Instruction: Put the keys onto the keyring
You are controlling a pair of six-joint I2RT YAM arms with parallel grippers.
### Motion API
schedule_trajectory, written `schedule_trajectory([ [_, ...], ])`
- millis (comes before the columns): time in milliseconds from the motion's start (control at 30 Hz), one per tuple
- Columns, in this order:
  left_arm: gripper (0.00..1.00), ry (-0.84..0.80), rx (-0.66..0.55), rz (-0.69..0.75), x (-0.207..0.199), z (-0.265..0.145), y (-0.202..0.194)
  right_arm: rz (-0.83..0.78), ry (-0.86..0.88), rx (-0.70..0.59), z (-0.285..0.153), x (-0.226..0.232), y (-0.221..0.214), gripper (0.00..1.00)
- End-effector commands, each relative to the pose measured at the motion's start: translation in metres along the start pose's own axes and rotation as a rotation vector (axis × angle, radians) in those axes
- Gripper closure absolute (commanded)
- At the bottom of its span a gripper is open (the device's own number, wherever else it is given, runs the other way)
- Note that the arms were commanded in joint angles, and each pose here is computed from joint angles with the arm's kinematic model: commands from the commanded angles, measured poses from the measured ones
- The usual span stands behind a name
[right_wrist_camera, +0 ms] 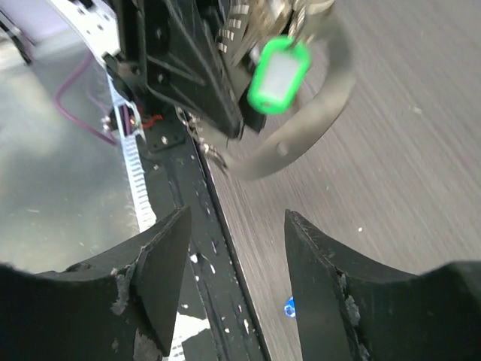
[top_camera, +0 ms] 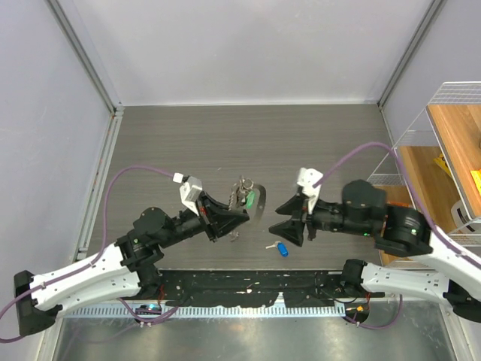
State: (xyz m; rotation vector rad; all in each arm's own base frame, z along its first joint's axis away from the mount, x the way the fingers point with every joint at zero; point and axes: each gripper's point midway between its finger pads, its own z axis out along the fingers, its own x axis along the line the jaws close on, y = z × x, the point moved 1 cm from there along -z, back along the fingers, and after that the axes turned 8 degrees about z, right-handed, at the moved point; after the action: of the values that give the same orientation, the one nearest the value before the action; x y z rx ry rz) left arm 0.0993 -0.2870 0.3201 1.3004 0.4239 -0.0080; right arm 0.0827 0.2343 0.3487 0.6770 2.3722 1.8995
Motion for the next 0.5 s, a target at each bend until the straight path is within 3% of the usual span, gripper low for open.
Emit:
schedule_trajectory([
  [0,1.0,0.34,-0.088,-0.06,0.05,-0.014,0.02,0.002,-0.058,-0.018,0.024,-0.014,-0.004,0.42],
  [267,1.0,0.603,-0.247,-0.205,0.09,-0.044,0.025,0.01,-0.074,-0.037,0.055,-0.025,-0.024,0.43],
  [467,1.0,0.699,-0.19,-0.241,0.105,-0.047,0.005,0.036,-0.219,-0.007,0.065,-0.053,-0.042,0.43],
])
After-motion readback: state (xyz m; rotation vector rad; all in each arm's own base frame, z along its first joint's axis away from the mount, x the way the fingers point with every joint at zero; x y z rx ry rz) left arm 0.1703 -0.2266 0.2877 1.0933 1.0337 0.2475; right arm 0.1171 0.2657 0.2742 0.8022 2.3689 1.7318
